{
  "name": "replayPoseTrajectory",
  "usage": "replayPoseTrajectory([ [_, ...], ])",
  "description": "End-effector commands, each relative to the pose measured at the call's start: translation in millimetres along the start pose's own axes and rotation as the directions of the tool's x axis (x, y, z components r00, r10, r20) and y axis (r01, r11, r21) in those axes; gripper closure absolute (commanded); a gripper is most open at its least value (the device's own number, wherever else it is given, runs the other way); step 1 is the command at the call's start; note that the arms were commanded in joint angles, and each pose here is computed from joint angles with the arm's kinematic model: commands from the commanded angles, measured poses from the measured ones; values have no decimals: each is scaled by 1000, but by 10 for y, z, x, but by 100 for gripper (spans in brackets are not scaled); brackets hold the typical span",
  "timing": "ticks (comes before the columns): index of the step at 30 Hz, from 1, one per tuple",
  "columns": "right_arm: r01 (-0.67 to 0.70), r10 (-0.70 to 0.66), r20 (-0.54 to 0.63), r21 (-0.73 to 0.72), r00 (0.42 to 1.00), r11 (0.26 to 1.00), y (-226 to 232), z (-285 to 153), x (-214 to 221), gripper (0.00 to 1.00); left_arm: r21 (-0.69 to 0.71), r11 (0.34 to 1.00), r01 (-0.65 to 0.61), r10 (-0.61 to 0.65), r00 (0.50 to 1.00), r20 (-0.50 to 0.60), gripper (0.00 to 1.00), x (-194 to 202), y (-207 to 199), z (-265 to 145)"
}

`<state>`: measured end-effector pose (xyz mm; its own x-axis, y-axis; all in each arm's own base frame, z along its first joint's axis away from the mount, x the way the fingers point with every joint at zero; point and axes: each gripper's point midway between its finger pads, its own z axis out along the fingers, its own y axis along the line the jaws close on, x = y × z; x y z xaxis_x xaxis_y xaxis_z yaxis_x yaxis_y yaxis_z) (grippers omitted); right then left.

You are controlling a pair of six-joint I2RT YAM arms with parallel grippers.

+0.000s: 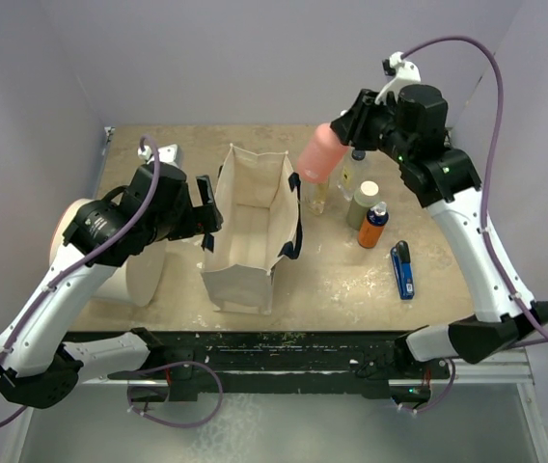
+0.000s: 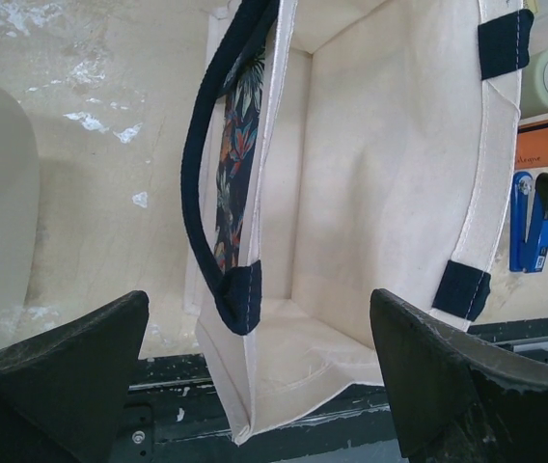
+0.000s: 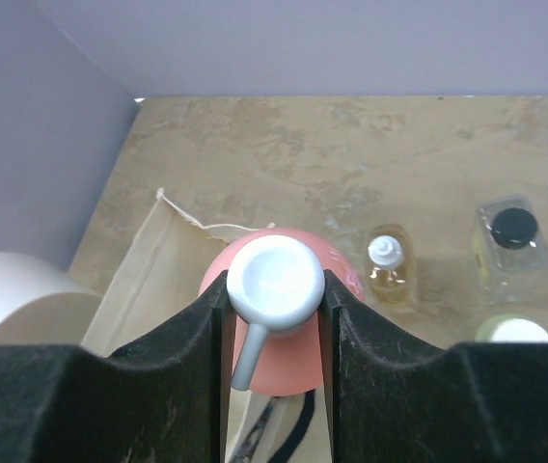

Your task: Take the personal care products out of the canvas bag

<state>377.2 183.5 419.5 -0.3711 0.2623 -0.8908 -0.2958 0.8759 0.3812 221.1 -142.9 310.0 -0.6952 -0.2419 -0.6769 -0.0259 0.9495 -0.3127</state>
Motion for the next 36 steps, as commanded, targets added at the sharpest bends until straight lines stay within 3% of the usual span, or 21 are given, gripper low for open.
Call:
replayPoseTrajectory([
  [1, 64, -64, 229, 8, 971, 998, 34, -248, -525, 100, 25, 1000, -5, 4, 999, 37, 1, -121, -56, -43],
  [7, 169, -184, 243, 81, 952, 982, -249, -83, -215, 100, 25, 1000, -12, 11, 999, 35, 1, -129, -66, -38],
  [16, 340, -344, 260, 61, 902, 938, -525, 242, 514, 100, 24, 1000, -13, 12, 999, 35, 1, -129, -57, -59],
  [21, 396, -391, 233, 29, 890, 918, -646, 445, 939, 100, 22, 1000, -15, 14, 999, 44, 1, -165, -58, -79],
  [36, 487, -471, 198, -39, 860, 872, -752, 651, 1470, 100, 12, 1000, -18, 18, 999, 50, 1, -193, -52, -85],
])
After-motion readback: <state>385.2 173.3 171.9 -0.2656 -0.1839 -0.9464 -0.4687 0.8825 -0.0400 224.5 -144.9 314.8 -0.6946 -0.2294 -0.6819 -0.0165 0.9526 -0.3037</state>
